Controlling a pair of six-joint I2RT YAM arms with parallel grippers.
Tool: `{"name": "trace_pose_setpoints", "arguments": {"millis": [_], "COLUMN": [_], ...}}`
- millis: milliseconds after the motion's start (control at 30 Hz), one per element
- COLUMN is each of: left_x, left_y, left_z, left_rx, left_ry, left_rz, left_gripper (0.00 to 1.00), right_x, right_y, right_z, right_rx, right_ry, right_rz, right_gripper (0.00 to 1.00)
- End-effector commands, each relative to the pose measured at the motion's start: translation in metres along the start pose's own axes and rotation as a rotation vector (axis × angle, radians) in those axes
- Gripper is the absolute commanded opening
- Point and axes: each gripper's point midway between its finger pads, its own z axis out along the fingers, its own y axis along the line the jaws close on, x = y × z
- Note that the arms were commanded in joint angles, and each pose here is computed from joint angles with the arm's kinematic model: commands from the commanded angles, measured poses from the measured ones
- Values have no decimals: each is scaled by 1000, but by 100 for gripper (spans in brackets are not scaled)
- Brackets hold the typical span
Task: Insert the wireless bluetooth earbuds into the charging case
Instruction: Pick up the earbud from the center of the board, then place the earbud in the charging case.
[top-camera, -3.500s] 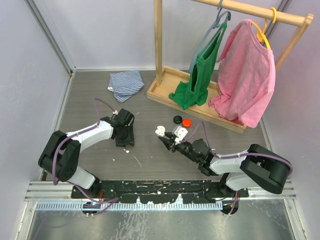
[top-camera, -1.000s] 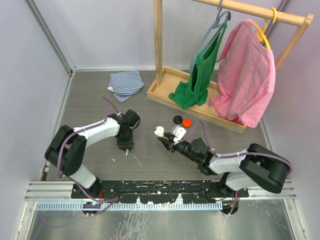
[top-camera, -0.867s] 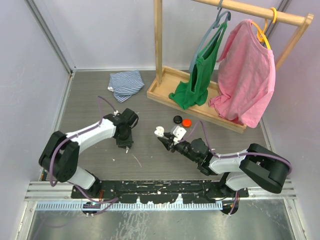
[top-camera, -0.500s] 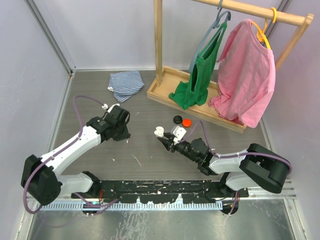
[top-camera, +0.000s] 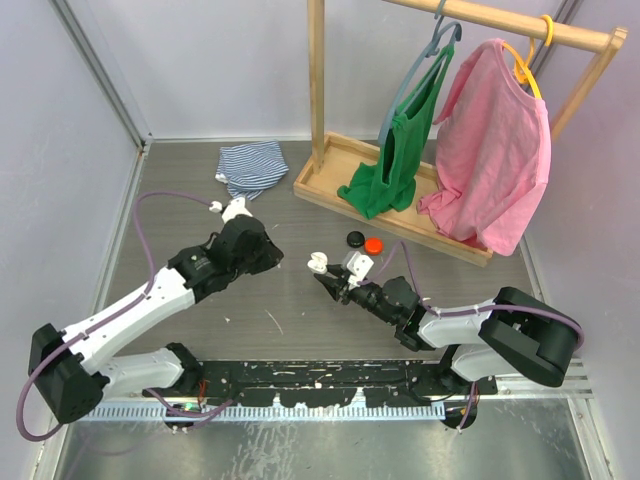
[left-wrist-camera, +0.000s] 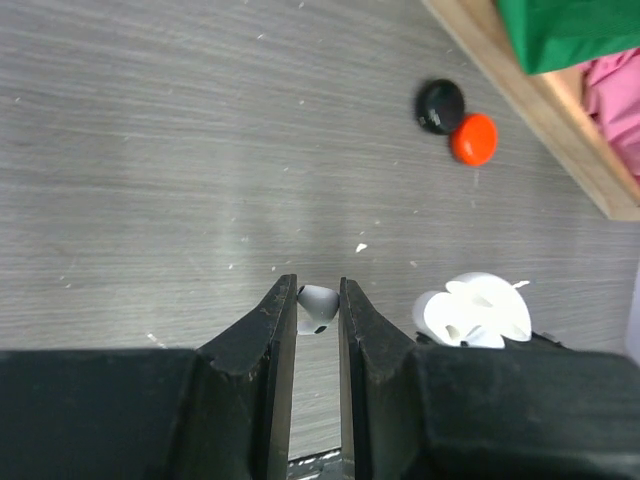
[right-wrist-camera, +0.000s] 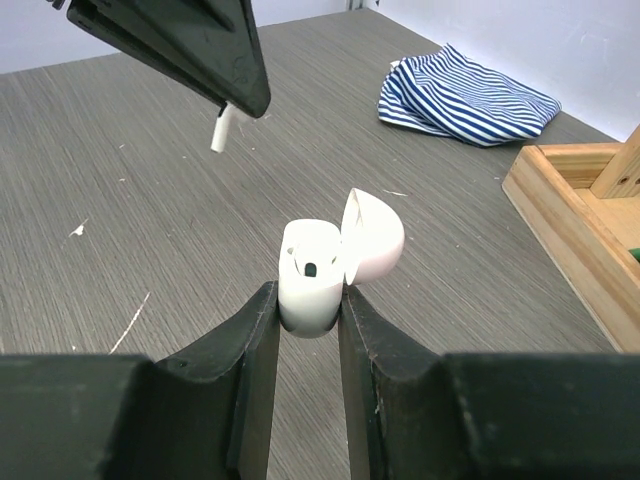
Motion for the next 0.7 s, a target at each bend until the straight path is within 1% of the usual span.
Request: {"name": "trace_pose_setpoints", "arguments": {"millis": [0, 233, 467, 667], "left_x": [-30, -34, -24, -19], "left_y": [-35, -61, -80, -91], "left_z": [-12, -21, -21, -24], "left_rx": [132, 247, 338, 379], "left_ry": [-161, -234, -239, -243], "left_rz": [-60, -79, -115, -123], "left_gripper": [11, 11, 11, 11], "right_x": [-27, -31, -33, -34], "right_y": [-2, 0, 0, 0], "right_z": [4, 2, 0, 0], "right_rx": [4, -3, -8, -7], "right_ry": [-105, -125, -139, -143], "right_rz": [4, 13, 16, 20], "right_gripper": [1, 1, 1, 1]}}
